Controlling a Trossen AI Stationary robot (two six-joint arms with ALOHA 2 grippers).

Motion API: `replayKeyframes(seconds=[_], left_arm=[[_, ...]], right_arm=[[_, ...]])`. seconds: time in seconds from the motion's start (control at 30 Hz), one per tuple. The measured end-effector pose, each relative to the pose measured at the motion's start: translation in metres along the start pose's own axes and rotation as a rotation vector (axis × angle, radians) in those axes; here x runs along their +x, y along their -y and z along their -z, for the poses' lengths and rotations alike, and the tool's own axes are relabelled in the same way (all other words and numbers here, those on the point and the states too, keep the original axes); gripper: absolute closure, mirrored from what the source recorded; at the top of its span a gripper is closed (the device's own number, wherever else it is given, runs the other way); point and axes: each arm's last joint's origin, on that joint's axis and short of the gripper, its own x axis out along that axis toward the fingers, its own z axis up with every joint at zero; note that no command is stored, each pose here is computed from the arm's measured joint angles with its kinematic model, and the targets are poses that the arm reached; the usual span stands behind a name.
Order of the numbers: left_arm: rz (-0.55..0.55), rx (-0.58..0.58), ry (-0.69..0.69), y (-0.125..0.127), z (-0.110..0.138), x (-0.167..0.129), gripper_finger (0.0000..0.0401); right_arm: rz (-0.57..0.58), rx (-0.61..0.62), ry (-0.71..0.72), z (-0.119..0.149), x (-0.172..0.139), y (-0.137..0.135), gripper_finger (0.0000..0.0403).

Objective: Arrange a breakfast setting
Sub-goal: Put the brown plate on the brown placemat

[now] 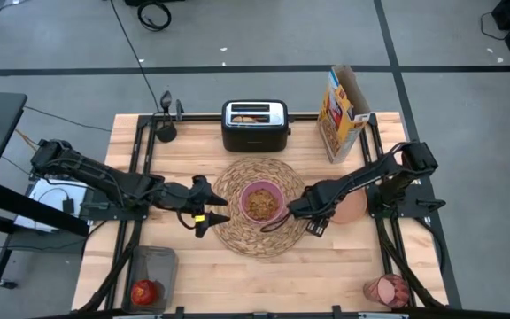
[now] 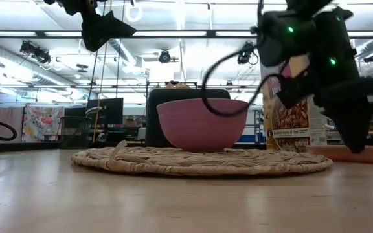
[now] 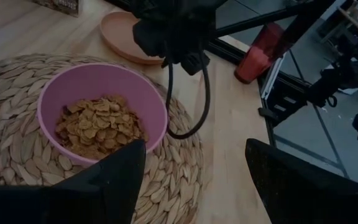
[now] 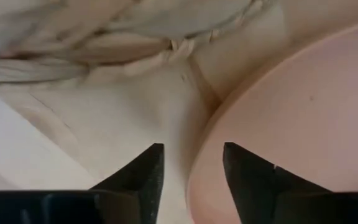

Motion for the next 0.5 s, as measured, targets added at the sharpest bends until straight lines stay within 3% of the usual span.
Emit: replayKeyframes(seconds=[0.2,0.4,0.5], left_arm=[[0.000,0.020,0.000,0.000,0.000,0.000,0.0120],[0.006,0.064,-0.004,0.001,0.001,0.000,0.0120],[0.020,0.069,-0.012,0.002,0.001,0.000,0.0120]], right_arm=[[0.003,0.021,-0.013,0.005,0.016,0.005,0.0296],[0.004,0.019,-0.015,0.008,0.017,0.004,0.0382],[-0.001,0.020,-0.040,0.009,0.010,0.000,0.0389]])
